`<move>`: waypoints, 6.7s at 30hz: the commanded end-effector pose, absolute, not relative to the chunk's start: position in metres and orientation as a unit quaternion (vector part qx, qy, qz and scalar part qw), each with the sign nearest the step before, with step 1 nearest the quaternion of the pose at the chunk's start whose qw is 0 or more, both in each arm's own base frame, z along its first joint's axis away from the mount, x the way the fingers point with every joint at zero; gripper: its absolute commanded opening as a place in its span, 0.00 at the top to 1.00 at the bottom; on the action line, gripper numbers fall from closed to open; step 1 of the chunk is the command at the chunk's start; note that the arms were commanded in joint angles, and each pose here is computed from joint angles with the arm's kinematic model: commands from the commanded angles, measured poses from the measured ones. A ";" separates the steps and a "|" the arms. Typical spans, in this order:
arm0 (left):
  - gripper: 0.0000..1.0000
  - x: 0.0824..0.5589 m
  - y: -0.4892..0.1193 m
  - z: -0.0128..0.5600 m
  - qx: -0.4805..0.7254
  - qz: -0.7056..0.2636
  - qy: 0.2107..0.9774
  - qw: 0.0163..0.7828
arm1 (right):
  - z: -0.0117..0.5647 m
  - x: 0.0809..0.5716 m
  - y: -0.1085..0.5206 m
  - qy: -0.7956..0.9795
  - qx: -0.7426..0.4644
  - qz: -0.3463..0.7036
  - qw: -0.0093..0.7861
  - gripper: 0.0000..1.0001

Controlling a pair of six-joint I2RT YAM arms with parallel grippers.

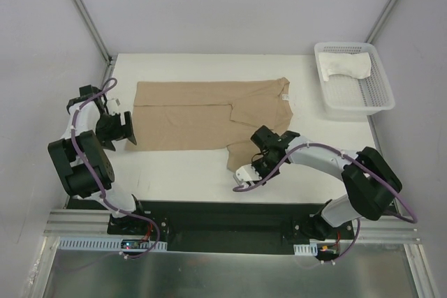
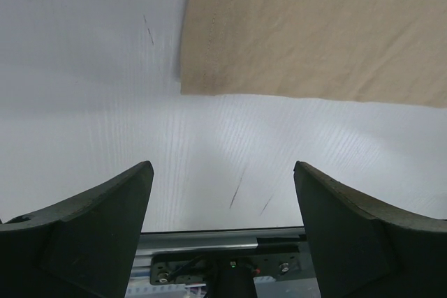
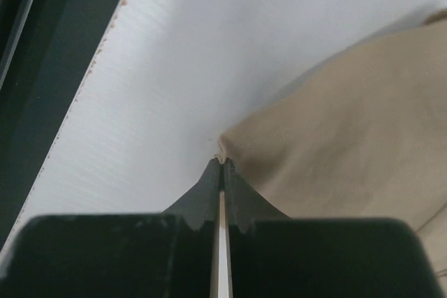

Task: Roll the t-shirts
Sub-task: Fold the T-shirt at the center of the board.

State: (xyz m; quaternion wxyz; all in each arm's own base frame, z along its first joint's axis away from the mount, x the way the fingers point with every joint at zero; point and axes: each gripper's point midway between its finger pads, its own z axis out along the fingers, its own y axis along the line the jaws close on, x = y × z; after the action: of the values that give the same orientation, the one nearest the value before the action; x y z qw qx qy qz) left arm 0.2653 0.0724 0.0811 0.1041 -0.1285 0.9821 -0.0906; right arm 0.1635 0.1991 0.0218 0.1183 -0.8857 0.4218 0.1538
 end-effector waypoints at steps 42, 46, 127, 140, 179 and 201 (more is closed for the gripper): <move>0.68 0.271 0.074 0.014 -0.083 -0.133 0.987 0.032 | 0.062 0.218 0.202 0.681 -0.725 0.093 0.047 0.99; 0.64 0.267 0.067 0.018 -0.088 -0.149 0.984 0.028 | 0.065 0.223 0.202 0.681 -0.725 0.087 0.056 0.99; 1.00 0.402 0.088 0.100 -0.064 -0.124 0.984 0.111 | 0.174 0.523 0.142 0.818 -0.475 -0.050 0.321 0.99; 1.00 0.425 0.085 0.089 -0.041 -0.111 0.986 0.116 | 0.156 0.539 0.147 0.813 -0.484 -0.054 0.319 0.99; 0.48 0.379 0.049 0.065 -0.017 -0.065 0.995 0.070 | 0.100 0.391 0.101 0.891 -0.402 0.166 0.132 0.38; 0.65 0.379 0.066 0.020 0.013 -0.039 0.999 0.011 | 0.048 0.409 0.093 0.888 -0.430 0.139 0.086 0.81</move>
State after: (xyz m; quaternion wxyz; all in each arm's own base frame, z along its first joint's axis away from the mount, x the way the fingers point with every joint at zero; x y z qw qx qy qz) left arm 0.3801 0.0541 0.0227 0.0234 0.0029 0.9980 -0.0582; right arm 0.3994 0.0922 0.0426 0.0733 -0.4115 0.8957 0.1519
